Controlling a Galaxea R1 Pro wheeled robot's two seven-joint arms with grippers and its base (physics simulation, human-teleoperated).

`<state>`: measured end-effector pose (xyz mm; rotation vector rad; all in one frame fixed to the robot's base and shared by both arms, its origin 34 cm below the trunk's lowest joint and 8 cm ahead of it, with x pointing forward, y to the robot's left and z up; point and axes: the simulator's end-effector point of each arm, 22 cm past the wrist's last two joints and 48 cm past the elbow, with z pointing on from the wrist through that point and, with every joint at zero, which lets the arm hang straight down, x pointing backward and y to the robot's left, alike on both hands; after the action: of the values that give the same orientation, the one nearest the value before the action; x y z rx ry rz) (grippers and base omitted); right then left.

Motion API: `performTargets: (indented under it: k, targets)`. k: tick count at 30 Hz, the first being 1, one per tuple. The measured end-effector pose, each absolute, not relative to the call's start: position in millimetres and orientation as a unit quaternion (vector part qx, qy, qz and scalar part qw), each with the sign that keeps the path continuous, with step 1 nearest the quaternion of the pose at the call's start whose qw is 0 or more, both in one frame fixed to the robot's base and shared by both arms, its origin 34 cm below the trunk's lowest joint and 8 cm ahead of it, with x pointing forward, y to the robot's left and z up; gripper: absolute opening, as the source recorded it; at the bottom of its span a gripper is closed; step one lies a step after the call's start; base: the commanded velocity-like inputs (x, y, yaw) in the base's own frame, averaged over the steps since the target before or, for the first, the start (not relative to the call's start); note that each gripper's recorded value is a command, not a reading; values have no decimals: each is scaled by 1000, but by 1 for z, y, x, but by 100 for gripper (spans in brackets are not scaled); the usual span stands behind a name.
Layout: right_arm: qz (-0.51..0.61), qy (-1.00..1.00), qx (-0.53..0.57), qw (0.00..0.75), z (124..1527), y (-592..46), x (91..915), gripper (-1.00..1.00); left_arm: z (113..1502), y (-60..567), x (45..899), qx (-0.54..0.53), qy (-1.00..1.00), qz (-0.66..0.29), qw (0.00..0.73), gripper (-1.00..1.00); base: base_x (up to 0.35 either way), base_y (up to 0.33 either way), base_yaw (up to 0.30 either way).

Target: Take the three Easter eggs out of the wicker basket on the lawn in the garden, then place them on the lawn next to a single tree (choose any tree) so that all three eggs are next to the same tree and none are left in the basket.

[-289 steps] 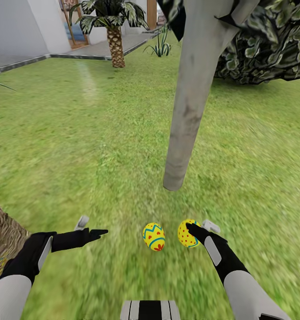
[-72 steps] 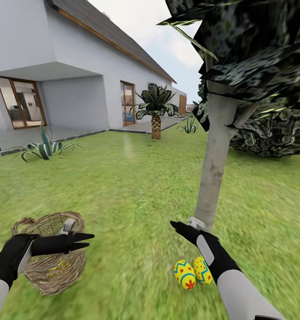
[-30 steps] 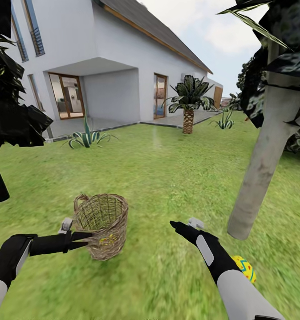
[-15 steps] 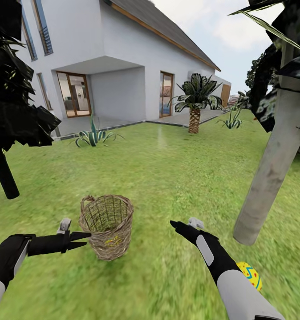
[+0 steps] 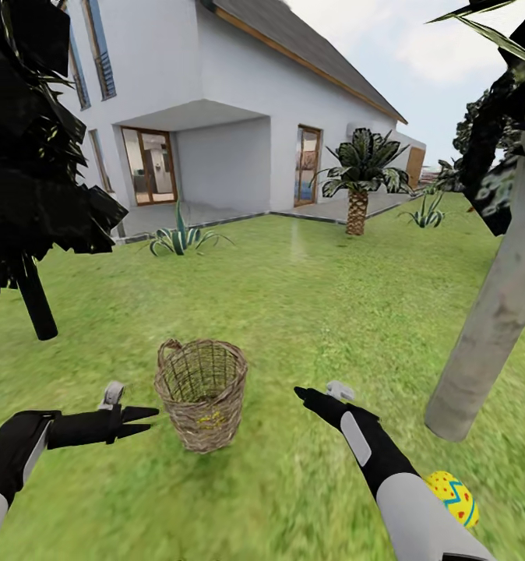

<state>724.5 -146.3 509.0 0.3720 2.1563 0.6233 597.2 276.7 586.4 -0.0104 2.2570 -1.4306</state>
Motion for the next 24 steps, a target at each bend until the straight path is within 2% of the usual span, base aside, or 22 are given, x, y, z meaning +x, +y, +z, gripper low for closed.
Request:
performTargets:
  k: [11, 20, 24]
  targets:
    - [249, 860, 148, 420, 509, -144, 724, 100, 585, 279, 597, -5, 824, -516, 233, 100, 6, 1, 289]
    - [249, 860, 148, 420, 510, -144, 724, 100, 582, 282, 598, -7, 828, -510, 233, 100, 156, 93, 290]
    - [249, 860, 149, 420, 509, -145, 725, 100, 564, 301, 602, -21, 856, -461, 233, 100, 31, 16, 290]
